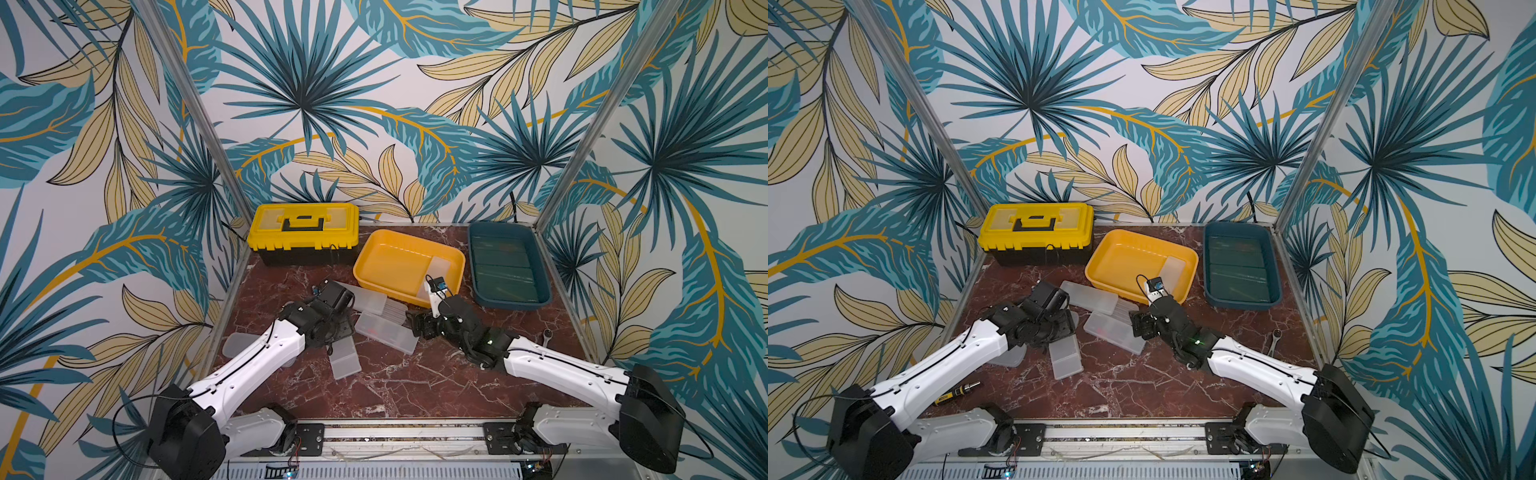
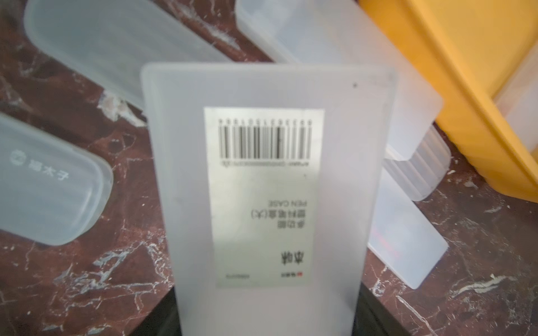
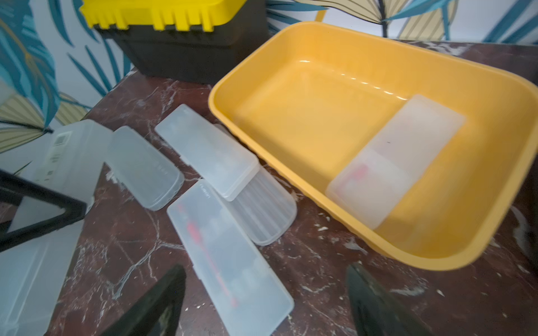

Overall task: Place the pencil cases by color into the storage box
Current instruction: Pick up the pencil case from the center of the board.

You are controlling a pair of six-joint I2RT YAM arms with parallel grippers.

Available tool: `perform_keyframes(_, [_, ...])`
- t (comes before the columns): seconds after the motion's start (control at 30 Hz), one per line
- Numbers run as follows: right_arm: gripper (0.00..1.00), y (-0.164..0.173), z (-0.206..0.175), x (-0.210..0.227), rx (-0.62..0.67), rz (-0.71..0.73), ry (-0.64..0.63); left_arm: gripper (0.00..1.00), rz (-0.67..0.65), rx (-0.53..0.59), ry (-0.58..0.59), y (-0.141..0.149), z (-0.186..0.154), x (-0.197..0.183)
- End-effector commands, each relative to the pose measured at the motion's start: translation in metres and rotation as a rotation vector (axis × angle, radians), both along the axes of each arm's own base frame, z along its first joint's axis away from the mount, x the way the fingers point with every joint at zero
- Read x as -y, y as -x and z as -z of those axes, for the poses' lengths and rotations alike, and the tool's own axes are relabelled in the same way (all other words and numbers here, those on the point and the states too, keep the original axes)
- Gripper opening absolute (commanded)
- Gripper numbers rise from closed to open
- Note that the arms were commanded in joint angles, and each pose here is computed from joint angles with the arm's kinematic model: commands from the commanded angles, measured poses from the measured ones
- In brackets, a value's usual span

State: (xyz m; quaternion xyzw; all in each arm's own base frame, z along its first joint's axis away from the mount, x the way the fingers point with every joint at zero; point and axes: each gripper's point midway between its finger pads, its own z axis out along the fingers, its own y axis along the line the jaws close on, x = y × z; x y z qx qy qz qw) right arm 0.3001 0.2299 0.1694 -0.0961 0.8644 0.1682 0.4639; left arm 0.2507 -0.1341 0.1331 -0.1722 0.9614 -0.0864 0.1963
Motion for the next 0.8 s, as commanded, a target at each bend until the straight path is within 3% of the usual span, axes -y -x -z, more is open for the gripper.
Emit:
perform_keyframes(0.0, [0.86,0.002,0.02,0.034,-0.078,0.12,-0.002,0.55,0.116,0.075,-0.04,-0.019,-0.029,0.024])
perform_keyframes(0.2, [0.86,0.004,0.018,0.051,-0.084,0.167,-0.006,0.57,0.288,0.211,-0.102,-0.062,-0.077,0.075])
perform_keyframes(0.5, [0.86,0.01,0.005,0.071,-0.055,0.208,0.016,0.59,0.478,0.359,-0.231,-0.135,-0.111,0.124])
perform_keyframes(0.77, [0.86,0.001,-0.005,0.08,-0.054,0.238,0.014,0.59,0.654,0.464,-0.156,-0.195,-0.124,0.163])
